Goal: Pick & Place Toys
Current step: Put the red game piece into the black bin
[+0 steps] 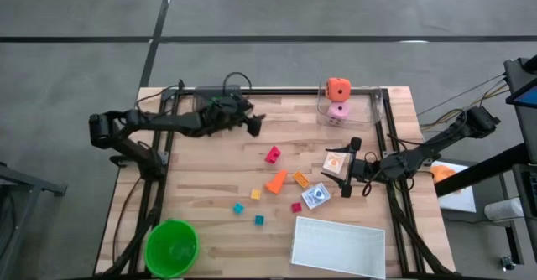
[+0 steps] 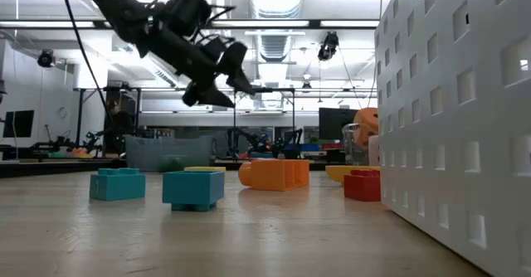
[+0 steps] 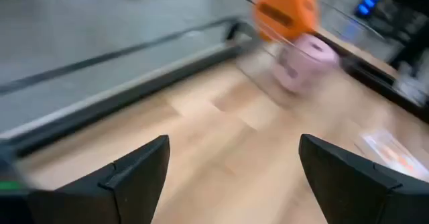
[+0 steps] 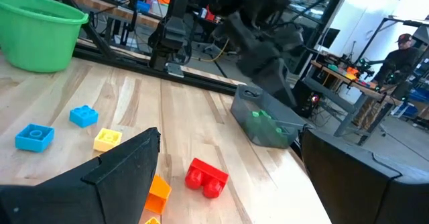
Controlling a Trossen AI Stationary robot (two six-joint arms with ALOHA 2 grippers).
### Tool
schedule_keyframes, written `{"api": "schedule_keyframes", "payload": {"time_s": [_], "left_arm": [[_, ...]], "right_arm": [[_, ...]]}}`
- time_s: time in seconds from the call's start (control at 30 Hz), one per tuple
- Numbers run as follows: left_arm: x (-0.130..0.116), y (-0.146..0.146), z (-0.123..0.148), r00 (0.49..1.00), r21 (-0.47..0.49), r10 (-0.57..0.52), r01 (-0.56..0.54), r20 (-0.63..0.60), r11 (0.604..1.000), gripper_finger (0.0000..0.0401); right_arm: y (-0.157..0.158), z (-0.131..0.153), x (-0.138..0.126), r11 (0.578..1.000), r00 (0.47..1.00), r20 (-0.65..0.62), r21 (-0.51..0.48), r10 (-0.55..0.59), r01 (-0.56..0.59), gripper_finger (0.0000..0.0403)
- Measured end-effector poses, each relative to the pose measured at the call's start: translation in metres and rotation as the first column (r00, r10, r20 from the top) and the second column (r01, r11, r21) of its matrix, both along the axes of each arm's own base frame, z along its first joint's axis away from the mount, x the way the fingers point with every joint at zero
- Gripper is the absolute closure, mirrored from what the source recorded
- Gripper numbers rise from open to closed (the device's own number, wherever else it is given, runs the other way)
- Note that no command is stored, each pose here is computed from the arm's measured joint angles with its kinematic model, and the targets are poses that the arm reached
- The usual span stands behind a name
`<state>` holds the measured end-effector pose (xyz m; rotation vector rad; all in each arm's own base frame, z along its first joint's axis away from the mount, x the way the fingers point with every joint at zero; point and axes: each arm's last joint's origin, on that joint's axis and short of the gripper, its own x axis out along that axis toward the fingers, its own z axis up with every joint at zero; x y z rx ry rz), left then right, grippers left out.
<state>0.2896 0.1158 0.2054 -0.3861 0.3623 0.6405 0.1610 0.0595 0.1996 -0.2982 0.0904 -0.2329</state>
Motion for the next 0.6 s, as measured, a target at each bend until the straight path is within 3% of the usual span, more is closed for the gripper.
{"api": "schedule_keyframes", "payload": {"time_s": [0.3,0.6], "left_arm": [[0.013,-0.053,-0.016,0.988,-0.131,-0.123,0.11,-0.098,0.985,0.0066],[0.039,-0.059,-0.034,0.963,-0.22,-0.186,0.142,-0.194,0.965,0.0065]], "right_arm": [[0.0,0.0,0.0,1.0,1.0,0.0,0.0,0.0,0.0,0.0052],[0.0,0.001,0.0,1.0,1.0,0.005,0.002,0.0,0.0,0.0052]]}}
